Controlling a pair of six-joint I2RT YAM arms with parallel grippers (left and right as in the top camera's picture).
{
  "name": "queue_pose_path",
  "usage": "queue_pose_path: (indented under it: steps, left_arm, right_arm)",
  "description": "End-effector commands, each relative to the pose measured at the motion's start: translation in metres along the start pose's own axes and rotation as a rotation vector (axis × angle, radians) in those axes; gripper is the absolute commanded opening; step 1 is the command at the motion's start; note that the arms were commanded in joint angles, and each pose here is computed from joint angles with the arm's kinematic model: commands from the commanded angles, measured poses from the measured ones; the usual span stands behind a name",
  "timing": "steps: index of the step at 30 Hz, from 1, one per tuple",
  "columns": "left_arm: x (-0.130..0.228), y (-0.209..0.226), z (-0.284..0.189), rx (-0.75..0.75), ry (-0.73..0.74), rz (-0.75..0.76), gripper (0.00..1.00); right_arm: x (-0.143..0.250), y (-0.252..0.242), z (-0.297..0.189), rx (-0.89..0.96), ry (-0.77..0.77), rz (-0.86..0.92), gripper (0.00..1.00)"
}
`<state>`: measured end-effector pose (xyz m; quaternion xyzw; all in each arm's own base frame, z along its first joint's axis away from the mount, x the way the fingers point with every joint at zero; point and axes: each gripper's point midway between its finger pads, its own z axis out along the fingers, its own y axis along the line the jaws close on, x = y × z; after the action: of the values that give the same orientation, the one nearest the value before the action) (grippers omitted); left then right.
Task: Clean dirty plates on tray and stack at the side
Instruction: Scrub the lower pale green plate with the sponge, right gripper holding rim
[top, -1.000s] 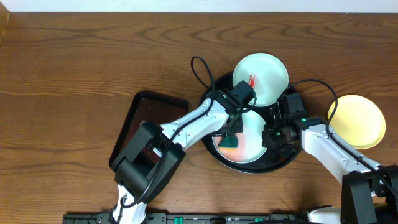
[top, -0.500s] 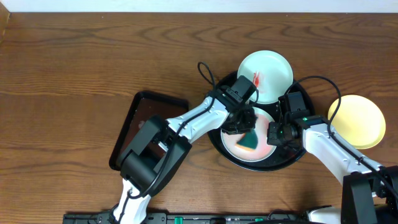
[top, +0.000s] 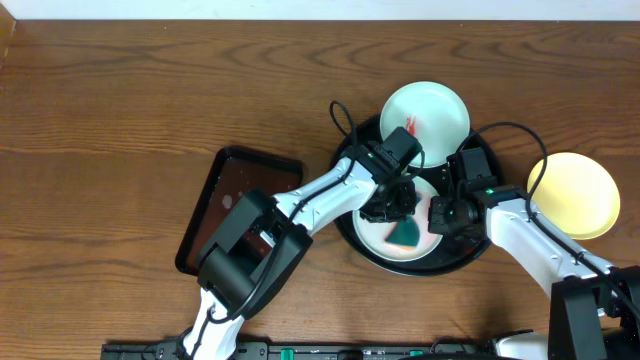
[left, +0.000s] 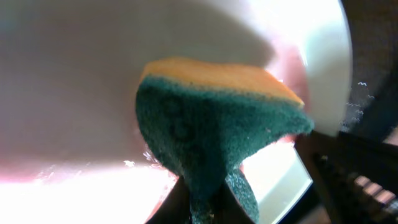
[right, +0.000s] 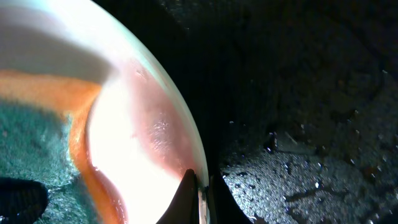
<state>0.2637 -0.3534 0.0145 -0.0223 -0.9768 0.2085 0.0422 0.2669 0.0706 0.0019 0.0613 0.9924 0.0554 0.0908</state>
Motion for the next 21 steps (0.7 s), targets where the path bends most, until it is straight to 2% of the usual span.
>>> queue_pose_path:
  steps: [1,5,10,16,21]
  left_arm:
    - [0.004,0.089,0.013,-0.372,-0.043,-0.042,0.08]
    - [-0.007,0.125,-0.008,-0.546,-0.101,-0.061,0.08]
    - [-0.018,0.150,-0.028,-0.700,-0.173,-0.041,0.08]
    - [-0.030,0.162,-0.044,-0.813,-0.240,0.025,0.08]
    - [-0.049,0.176,-0.069,-0.970,-0.350,0.091,0.08]
  right_arm:
    - [0.024,-0.003,0.014,0.017,0.083,-0.024,0.01]
    - [0.024,-0.003,0.014,0.018,0.083,-0.024,0.01]
    - [0.027,-0.010,0.014,0.057,0.090,-0.009,0.01]
    - [0.029,-0.017,0.014,0.092,0.093,-0.007,0.01]
    - [0.027,-0.019,0.014,0.105,0.086,-0.008,0.01]
